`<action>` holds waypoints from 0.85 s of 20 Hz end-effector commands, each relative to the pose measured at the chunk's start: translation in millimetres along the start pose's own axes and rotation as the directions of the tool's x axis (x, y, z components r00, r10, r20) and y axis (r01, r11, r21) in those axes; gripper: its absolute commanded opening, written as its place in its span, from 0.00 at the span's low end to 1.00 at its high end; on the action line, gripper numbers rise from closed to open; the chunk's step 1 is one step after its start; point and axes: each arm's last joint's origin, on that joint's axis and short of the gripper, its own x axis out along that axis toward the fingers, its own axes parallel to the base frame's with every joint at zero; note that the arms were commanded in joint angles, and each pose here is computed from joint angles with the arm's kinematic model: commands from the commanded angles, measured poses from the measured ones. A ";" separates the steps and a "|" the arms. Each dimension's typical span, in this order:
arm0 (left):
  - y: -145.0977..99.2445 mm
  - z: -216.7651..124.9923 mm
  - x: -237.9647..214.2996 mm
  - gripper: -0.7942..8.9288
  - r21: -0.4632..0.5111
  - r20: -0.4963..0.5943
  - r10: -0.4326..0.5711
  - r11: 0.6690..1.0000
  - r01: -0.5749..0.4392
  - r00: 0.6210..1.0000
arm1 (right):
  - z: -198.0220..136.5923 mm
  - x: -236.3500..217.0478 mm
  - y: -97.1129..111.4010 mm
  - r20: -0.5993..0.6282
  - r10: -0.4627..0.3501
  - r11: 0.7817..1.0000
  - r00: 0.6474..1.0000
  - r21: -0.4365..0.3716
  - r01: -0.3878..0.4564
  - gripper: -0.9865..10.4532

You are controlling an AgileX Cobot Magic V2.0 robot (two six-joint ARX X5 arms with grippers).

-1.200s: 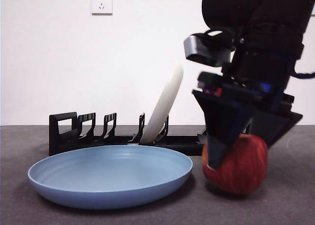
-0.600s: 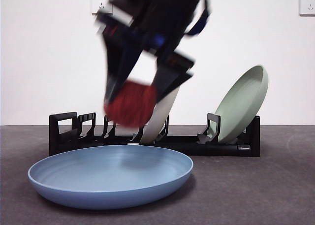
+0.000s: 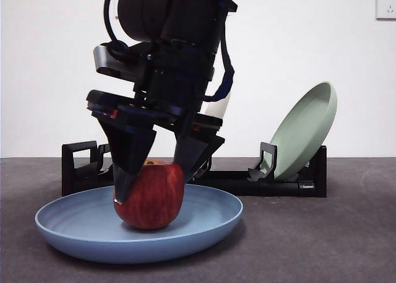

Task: Take the blue plate from the plate rack,put the plate on the table,take the apple from the table,put the apple in the plate

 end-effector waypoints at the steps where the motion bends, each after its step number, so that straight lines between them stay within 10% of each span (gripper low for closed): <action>1: 0.7 -1.3 -0.1 0.60 0.011 -0.009 0.008 1.000 -0.008 1.000 | 1.2 2.1 1.3 0.001 0.001 1.000 1.000 -0.012 -0.001 0.52; 10: 0.7 -2.7 -0.2 0.60 0.018 -0.022 0.009 1.000 -0.008 1.000 | 5.3 -6.0 3.3 0.007 0.003 1.000 1.000 -0.016 -0.003 0.56; 17: 0.7 -3.1 -0.2 0.60 0.021 -0.026 0.008 1.000 -0.007 1.000 | 4.2 -114.5 -0.6 0.226 -0.042 0.999 0.973 -0.004 0.044 0.55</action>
